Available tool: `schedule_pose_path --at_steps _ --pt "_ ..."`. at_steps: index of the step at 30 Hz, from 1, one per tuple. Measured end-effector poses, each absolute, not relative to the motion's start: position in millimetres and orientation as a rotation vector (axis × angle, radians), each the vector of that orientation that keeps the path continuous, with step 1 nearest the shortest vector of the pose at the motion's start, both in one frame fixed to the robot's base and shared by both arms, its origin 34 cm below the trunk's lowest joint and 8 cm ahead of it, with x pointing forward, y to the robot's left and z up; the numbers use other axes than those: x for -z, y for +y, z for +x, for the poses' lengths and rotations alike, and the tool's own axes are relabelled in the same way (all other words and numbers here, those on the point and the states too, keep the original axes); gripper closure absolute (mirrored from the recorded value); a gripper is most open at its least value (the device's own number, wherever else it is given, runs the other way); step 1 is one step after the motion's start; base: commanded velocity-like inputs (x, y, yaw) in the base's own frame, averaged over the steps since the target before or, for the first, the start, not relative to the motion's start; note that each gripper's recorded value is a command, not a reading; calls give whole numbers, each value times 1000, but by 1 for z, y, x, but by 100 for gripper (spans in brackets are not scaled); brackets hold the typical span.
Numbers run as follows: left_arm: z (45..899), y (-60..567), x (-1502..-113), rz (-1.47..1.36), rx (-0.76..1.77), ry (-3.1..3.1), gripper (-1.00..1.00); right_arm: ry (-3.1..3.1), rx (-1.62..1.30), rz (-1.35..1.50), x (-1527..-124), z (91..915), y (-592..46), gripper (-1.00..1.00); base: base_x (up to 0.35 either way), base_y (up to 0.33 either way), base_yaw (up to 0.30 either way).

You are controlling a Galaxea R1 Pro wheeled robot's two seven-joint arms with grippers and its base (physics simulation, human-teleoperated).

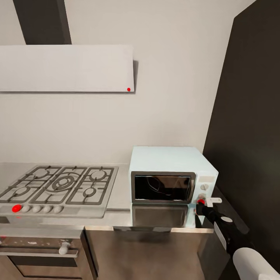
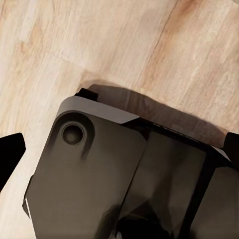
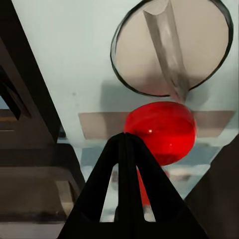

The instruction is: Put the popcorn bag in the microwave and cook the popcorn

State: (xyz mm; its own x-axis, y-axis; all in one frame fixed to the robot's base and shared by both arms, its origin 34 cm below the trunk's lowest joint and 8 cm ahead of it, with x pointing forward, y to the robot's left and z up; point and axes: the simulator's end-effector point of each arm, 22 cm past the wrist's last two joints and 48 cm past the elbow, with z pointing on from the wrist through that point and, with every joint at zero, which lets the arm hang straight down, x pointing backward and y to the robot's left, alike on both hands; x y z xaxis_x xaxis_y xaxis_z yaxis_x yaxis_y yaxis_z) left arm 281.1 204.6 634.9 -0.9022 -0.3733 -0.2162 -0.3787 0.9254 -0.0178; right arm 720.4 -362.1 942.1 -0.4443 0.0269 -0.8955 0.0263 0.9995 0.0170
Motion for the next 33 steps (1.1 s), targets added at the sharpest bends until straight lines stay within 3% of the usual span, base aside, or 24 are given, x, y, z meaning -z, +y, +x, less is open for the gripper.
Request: schedule_pose_path --at_steps 28,33 --pt "281 205 -635 -567 -37 2867 -100 2045 18 38 -936 711 -377 100 35 -8 0" --pt "281 203 -635 -570 -35 2869 -100 2034 17 40 -942 718 -378 100 -248 0 0"
